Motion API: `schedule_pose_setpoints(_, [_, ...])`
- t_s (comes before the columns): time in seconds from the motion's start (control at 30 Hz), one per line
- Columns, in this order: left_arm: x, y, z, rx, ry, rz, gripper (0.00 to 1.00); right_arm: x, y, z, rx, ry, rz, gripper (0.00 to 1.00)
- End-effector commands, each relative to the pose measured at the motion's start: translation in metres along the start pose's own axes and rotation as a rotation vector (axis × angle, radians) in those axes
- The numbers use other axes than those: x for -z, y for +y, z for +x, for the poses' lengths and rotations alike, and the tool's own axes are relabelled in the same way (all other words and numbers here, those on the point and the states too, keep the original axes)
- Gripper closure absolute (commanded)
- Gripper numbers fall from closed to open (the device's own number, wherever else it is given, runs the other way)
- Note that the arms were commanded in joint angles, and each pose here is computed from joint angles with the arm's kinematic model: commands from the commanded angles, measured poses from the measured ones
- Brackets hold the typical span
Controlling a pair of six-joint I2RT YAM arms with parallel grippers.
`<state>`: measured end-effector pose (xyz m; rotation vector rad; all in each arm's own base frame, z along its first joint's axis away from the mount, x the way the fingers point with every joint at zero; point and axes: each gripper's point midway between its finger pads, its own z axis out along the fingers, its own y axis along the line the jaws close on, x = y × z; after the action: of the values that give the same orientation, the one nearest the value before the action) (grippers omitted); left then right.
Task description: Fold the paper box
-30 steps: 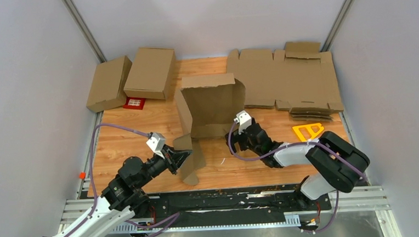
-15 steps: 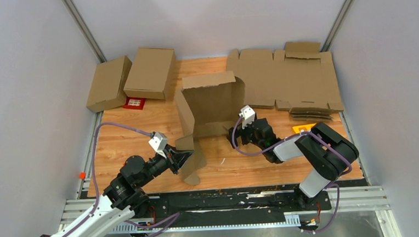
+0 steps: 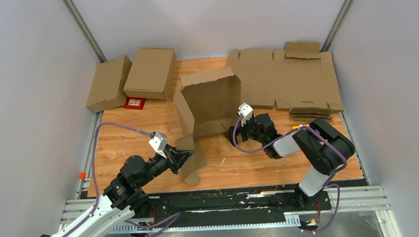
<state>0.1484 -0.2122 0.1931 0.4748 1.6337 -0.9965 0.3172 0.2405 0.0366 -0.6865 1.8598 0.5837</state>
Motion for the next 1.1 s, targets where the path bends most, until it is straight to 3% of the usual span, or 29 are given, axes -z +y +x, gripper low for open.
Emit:
schedule_pose_setpoints(0.0, [0.004,0.011,0.034,0.035,0.115,-0.04,0.98,-0.009,0.012,-0.025,0.045,-0.069,-0.089,0.01])
schedule_pose_setpoints(0.27, [0.003,0.011,0.033,0.037,0.114,-0.039,0.98,-0.014,0.026,-0.026,0.058,-0.053,-0.128,0.25])
schedule_pose_setpoints(0.4, [0.002,0.011,0.034,0.037,0.115,-0.04,0.98,-0.017,0.028,-0.027,0.06,-0.038,-0.115,0.49])
schedule_pose_setpoints(0.57, [0.002,0.012,0.035,0.037,0.119,-0.042,0.98,-0.017,0.023,-0.027,0.047,-0.043,-0.079,0.56])
schedule_pose_setpoints(0.77, [0.001,0.012,0.038,0.039,0.13,-0.044,0.98,-0.02,0.006,-0.028,-0.002,-0.012,0.017,0.48])
schedule_pose_setpoints(0.93, [0.001,0.013,0.038,0.038,0.133,-0.046,0.98,-0.023,-0.007,-0.029,-0.044,-0.018,0.057,0.22])
schedule_pose_setpoints(1.0, [0.001,0.012,0.038,0.036,0.136,-0.047,0.98,-0.02,-0.01,-0.027,-0.055,-0.025,0.063,0.02])
schedule_pose_setpoints(1.07, [0.001,0.013,0.037,0.036,0.134,-0.049,0.98,-0.016,-0.014,-0.027,-0.071,-0.039,0.07,0.0])
